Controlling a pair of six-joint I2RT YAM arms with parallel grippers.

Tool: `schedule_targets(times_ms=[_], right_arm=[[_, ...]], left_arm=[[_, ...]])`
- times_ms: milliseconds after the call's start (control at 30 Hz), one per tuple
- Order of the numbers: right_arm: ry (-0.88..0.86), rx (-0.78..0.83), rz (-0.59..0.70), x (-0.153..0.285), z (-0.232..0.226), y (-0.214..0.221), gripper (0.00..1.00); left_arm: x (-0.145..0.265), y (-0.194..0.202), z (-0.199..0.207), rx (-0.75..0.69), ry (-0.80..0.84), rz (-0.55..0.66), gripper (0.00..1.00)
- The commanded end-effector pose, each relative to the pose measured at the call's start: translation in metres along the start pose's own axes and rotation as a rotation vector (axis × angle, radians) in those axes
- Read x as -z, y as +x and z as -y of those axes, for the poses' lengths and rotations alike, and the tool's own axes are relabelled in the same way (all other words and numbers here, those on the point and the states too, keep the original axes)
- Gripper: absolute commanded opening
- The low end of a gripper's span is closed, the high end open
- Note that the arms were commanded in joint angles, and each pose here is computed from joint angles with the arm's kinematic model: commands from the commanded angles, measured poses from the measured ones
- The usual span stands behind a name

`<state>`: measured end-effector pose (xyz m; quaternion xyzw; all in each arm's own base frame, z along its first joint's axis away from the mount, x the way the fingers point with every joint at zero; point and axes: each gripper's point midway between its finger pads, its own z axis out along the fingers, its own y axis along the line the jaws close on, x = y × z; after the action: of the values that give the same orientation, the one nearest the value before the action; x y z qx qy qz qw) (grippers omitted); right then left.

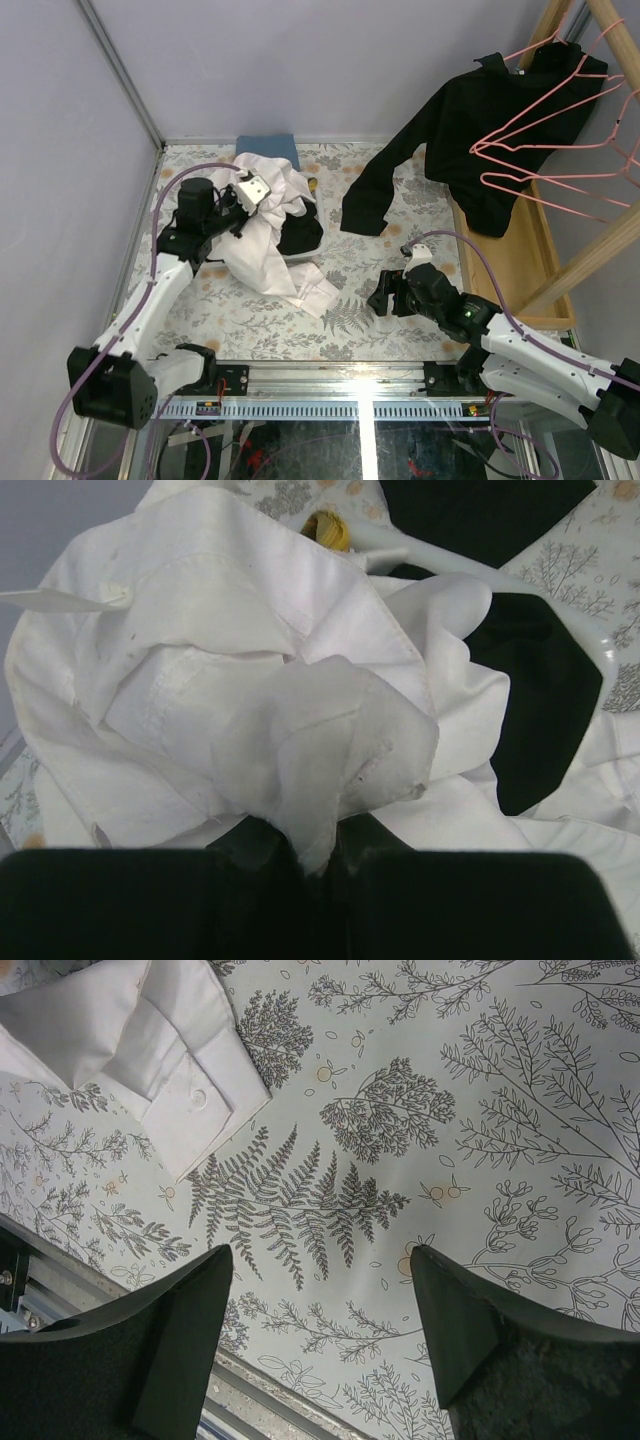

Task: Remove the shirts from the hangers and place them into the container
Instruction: Place the shirt in the bin.

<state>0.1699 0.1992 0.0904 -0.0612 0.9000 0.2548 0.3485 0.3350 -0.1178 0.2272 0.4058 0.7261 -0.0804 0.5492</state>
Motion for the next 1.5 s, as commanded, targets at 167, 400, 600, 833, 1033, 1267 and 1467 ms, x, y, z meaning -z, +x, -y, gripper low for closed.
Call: schedule_targets(times_ms=[167,400,600,833,1033,1267,1467], right_arm=[[-0.037,-0.009,0.034,0.000,-0.010,-0.009,0.80],[-0.077,-0.002,0.001,-0.001,-0.021,-0.008,0.79],[-0.164,0.045,-0.009,-0.003,-0.039,-0.012,0.79],[-0.247,0.158,0.061,-0.018,-0.058,-0.030,0.77],[-0.297,0.306,0.107,-0.045,-0.074,-0.036,0.76],[-0.265,0.466,0.100,-0.092,-0.095,-0.027,0.78],[-0.194,0.547,0.118,-0.133,-0.096,-0.021,0.83]], left_arm=[[-0.059,0.054,-0.003,0.081,0.088,-0.121,0.00],[-0.081,0.090,0.008,0.215,0.123,-0.223,0.19],[-0.045,0.033,-0.014,0.217,0.020,-0.133,0.69],[0.030,-0.043,-0.024,0.190,-0.163,0.139,1.00],[0.082,-0.055,-0.009,0.419,-0.281,0.294,1.00],[0.103,-0.015,0.036,0.739,-0.277,0.322,1.00],[0.134,-0.011,0.020,0.868,-0.450,0.387,1.00]])
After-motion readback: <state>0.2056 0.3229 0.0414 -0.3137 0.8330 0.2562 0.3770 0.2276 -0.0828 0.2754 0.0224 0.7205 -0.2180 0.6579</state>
